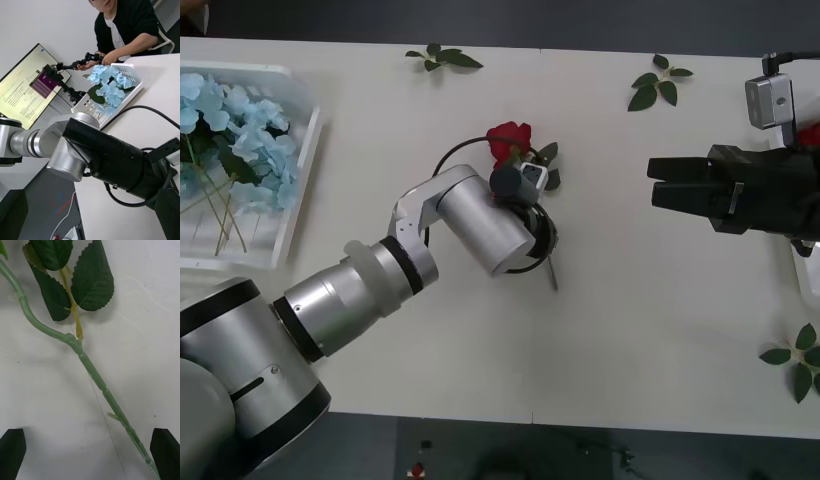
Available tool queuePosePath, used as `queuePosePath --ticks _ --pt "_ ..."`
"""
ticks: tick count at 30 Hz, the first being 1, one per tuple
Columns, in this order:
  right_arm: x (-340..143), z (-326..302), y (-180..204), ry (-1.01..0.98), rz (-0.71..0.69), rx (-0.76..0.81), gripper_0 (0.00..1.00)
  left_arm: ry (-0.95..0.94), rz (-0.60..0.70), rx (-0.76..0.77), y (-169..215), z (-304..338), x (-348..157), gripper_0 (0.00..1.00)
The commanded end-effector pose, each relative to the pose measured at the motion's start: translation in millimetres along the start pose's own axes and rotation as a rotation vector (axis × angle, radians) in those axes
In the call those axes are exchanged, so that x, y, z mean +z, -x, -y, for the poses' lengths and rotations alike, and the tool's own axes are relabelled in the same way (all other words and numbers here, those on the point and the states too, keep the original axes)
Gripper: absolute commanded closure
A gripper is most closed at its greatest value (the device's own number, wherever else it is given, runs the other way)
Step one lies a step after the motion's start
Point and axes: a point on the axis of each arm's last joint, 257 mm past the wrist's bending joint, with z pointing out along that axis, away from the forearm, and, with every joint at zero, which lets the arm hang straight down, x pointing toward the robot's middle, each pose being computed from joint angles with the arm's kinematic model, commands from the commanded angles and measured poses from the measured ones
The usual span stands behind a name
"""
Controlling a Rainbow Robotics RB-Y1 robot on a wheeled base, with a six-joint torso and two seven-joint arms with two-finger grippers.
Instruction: Put the red flowers into the right box and the blue flowers into the left box
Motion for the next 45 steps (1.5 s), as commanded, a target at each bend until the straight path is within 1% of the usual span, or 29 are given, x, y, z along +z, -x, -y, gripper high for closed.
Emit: queuePosePath --ticks 1,5,6,7,11,14,15,17,18,20,21,23,26,27,28,29,30,32,34,35,37,38,45 --pt "5 -8 18 0.023 0.030 -0.050 0.00 0.001 0.038 0.081 24 12 -8 0.01" --pt "4 -9 19 0.022 0.032 -0.052 0.00 0.007 0.036 0.088 22 10 -7 0.01" --pt "4 -9 20 0.022 0.033 -0.054 0.00 0.012 0.032 0.095 21 8 -6 0.07" --pt "4 -9 20 0.022 0.033 -0.054 0.00 0.016 0.032 0.099 20 7 -5 0.10" --pt "5 -9 20 0.024 0.033 -0.054 0.00 0.048 0.035 0.145 18 1 -3 0.10" --pt "4 -9 19 0.023 0.032 -0.051 0.00 0.085 0.045 0.195 18 -6 -1 0.18" --pt "4 -9 20 0.022 0.033 -0.053 0.00 0.098 0.047 0.213 18 -9 -1 0.26" --pt "4 -9 20 0.022 0.034 -0.054 0.00 0.110 0.045 0.221 17 -13 0 0.54" --pt "3 -9 21 0.021 0.035 -0.056 0.00 0.112 0.045 0.225 17 -14 0 0.63" --pt "3 -9 22 0.021 0.037 -0.057 0.00 0.113 0.045 0.227 17 -14 0 0.74" --pt "3 -9 23 0.021 0.038 -0.059 0.00 0.114 0.046 0.228 17 -14 0 0.75" --pt "3 -9 23 0.020 0.038 -0.060 0.00 0.115 0.045 0.228 17 -15 0 0.75" --pt "3 -9 23 0.021 0.037 -0.060 0.00 0.110 0.043 0.220 17 -13 0 0.75" --pt "3 -9 23 0.019 0.037 -0.060 0.00 0.110 0.047 0.219 18 -13 0 0.73" --pt "3 -9 23 0.021 0.037 -0.060 0.00 0.110 0.047 0.214 18 -14 0 0.63" --pt "3 -9 23 0.021 0.037 -0.060 0.00 0.109 0.050 0.208 20 -14 -1 0.49" --pt "3 -9 23 0.021 0.037 -0.060 0.00 0.107 0.057 0.204 23 -13 -2 0.40" --pt "3 -9 23 0.021 0.037 -0.060 0.00 0.111 0.077 0.197 31 -14 -6 0.24" --pt "3 -9 23 0.021 0.037 -0.060 0.00 0.110 0.090 0.186 37 -15 -9 0.12" --pt "3 -9 23 0.021 0.037 -0.060 0.00 0.110 0.094 0.179 40 -17 -10 0.10" --pt "2 -9 23 0.021 0.036 -0.060 0.00 0.100 0.098 0.159 43 -18 -13 0.03" --pt "3 -9 23 0.022 0.036 -0.060 0.00 0.092 0.100 0.150 45 -16 -14 0.02" --pt "3 -10 23 0.024 0.035 -0.060 0.00 0.093 0.116 0.112 65 -16 -25 0.02"
